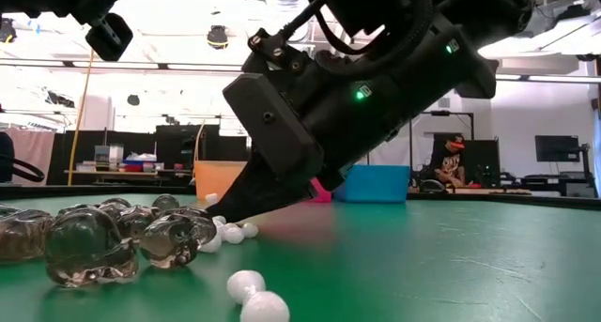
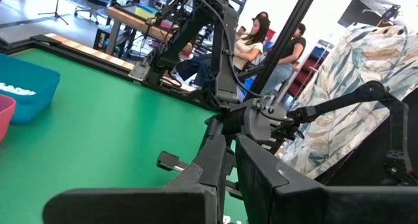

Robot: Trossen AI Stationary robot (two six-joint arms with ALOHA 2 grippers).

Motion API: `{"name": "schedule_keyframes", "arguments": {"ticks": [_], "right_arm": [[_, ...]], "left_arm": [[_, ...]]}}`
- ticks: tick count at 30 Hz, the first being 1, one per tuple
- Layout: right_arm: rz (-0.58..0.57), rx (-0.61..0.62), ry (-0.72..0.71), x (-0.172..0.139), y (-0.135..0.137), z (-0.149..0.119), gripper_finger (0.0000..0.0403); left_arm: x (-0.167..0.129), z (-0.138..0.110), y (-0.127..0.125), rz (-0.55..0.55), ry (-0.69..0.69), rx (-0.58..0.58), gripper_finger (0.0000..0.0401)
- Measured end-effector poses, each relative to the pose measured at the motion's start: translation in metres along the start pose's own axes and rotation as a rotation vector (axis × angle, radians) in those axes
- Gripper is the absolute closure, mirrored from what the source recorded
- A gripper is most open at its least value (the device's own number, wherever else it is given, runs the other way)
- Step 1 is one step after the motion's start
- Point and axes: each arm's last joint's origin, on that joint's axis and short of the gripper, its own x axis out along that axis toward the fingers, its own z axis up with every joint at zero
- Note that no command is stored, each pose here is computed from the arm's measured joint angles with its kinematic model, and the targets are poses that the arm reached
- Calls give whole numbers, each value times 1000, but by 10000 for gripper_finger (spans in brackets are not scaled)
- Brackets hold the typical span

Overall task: Sort Halloween decoration
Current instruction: Put the white bone toy into the blue bin

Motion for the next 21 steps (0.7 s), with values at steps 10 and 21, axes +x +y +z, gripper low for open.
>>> {"name": "schedule_keyframes", "arguments": {"ticks": [10,21], "right_arm": [[-68,0,-37,-13,-14,23,384],[-389,-38,8,-77,-96,94,384]], "left_arm": [[0,0,0,0,0,0,376],[0,0,0,0,0,0,376]]}}
